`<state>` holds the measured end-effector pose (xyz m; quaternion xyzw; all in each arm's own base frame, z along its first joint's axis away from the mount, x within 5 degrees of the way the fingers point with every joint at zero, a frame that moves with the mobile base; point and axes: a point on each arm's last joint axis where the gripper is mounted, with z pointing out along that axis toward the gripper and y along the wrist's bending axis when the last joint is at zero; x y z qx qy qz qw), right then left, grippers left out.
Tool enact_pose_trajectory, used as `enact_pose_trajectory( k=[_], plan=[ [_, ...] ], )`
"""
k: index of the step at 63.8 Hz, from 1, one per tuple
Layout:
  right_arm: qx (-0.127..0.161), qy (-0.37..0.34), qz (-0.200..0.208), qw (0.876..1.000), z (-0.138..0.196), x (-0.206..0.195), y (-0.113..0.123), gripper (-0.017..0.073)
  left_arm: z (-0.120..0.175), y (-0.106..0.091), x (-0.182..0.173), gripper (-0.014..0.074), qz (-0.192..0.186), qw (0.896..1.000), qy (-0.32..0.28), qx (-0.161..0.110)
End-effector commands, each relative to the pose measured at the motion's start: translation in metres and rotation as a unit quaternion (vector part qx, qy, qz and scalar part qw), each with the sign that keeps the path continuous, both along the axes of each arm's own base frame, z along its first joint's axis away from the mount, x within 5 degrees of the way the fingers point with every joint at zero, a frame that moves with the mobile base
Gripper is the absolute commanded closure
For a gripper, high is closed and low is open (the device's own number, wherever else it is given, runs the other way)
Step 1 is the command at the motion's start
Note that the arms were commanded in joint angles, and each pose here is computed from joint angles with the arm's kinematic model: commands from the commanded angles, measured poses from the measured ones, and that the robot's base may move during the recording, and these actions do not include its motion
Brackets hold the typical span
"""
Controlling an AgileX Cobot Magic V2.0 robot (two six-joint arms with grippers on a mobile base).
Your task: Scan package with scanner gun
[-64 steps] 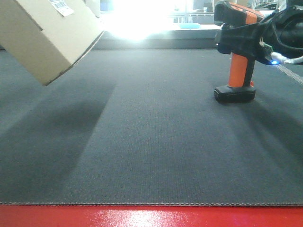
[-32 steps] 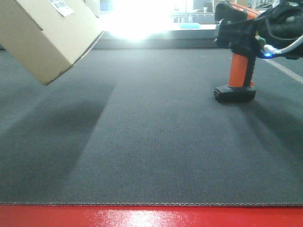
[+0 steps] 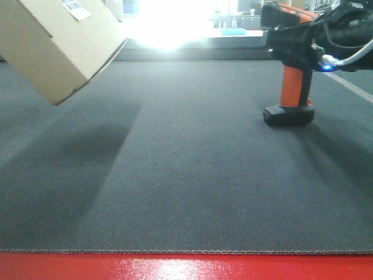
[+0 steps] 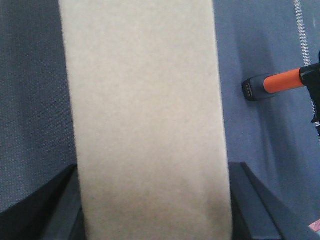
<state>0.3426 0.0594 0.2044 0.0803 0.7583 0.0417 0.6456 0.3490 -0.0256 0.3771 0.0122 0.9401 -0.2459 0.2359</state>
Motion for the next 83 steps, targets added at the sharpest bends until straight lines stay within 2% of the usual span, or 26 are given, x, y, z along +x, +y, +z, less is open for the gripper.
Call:
enact_pose_trajectory(
  k=[1,9,10,15,25,37,48,55,67,83],
  plan=[
    [-0.003,-0.012,-0.002,1.0,0.002,0.002,-0.001,0.0447,0.006,-0.003,-0.003,0.0705,0.001,1.0,-0.008,-0.012],
    [-0.003,-0.013,-0.002,1.0,0.002,0.002,-0.001,0.0718,0.006,-0.003,-0.003,0.0705,0.001,1.0,-0.008,-0.012],
    [-0.003,-0.013,-0.002,1.0,0.002,0.002,-0.001,0.0727,0.006,-0.003,-0.003,0.0705,0.001,1.0,-0.008,-0.012],
    [-0.002,-0.021,-0.003,1.0,0.007,0.001,-0.001,0.0713,0.006,-0.003,-0.003,0.0705,0.001,1.0,-0.008,-0.012],
    [-0.029,-0.046,0.002,0.998,0.028,-0.005,-0.003,0.0713,0.006,-0.003,-0.003,0.0705,0.001,1.0,-0.008,-0.012],
    [-0.104,-0.089,0.011,0.991,0.068,-0.019,-0.005,0.0713,0.006,-0.003,-0.003,0.0705,0.001,1.0,-0.008,-0.012],
    [-0.179,-0.065,0.053,0.98,0.097,-0.024,-0.001,0.0713,0.005,-0.003,-0.003,0.0705,0.001,1.0,-0.008,-0.011],
    [-0.21,-0.061,0.073,0.973,0.112,-0.022,0.003,0.0713,0.005,-0.003,-0.003,0.0705,-0.002,1.0,-0.011,-0.008],
    [-0.258,-0.047,0.094,0.96,0.127,-0.017,0.001,0.0713,0.003,0.001,-0.003,0.0705,0.0,1.0,-0.009,0.018],
    [-0.259,-0.034,0.068,0.963,0.129,-0.013,-0.02,0.0713,0.003,0.001,-0.003,0.0705,0.0,1.0,-0.009,0.02]
  ],
)
